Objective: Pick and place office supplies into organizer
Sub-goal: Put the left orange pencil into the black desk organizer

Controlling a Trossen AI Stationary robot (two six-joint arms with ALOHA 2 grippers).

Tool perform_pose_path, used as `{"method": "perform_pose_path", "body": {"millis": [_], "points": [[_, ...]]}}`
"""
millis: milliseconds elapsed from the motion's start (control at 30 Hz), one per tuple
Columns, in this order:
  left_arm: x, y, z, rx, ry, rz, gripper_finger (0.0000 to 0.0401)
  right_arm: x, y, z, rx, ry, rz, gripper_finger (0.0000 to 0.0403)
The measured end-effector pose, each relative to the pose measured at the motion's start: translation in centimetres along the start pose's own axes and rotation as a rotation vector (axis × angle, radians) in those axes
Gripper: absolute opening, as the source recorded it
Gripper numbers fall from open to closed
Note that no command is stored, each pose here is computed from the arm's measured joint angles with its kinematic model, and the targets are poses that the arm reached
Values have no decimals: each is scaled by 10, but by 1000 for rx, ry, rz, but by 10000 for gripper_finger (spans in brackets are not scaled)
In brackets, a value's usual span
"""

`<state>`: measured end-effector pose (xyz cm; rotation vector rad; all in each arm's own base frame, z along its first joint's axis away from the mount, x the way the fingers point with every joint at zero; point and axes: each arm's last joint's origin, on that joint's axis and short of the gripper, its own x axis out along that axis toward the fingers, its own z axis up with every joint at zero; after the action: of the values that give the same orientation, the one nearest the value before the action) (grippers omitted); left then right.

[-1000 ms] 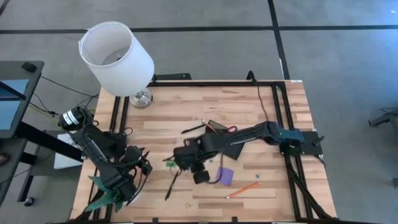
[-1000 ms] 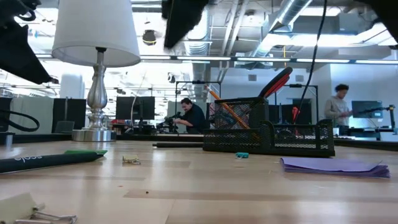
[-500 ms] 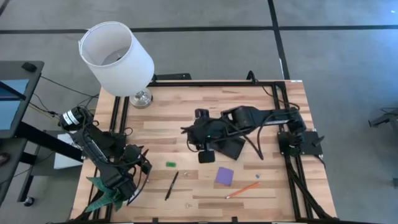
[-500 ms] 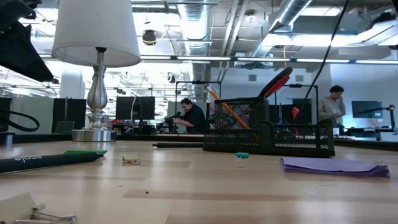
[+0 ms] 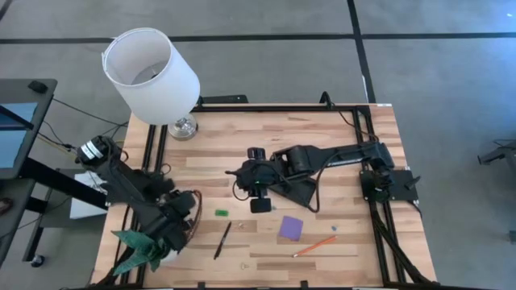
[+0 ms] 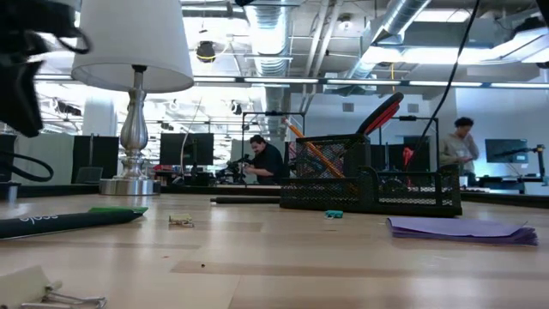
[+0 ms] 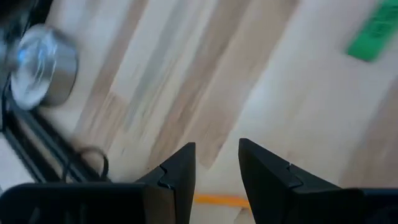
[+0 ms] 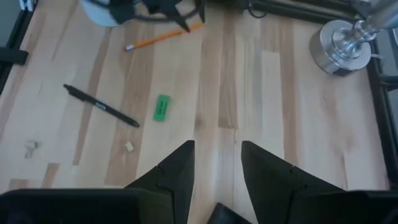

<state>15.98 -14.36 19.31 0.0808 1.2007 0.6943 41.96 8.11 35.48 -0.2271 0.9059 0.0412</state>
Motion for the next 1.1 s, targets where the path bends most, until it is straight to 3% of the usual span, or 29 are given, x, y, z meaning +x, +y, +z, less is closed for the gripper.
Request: {"method": "perform_pose_path", "body": {"millis": [133, 333, 567, 667, 800, 933, 1100], "points": [[-1, -8, 29, 123, 0, -127, 119, 1, -6, 0, 6, -2, -8, 129], [-11, -7, 66, 295, 162, -362, 119, 3, -14, -1, 18, 4, -17, 129], [-9, -33, 79, 500, 240, -576, 119, 2, -24, -15, 18, 135, -24, 129], [1, -52, 75, 564, 314, -558, 119, -1, -30, -19, 29, 175, -28, 129], [8, -67, 69, 646, 463, -437, 119, -2, -33, -24, 24, 224, -30, 129], [8, -84, 70, 690, 510, -399, 119, -3, -35, -28, 21, 266, -28, 129], [2, -93, 72, 700, 534, -440, 119, -55, -25, -27, -37, 159, 14, 129]]}}
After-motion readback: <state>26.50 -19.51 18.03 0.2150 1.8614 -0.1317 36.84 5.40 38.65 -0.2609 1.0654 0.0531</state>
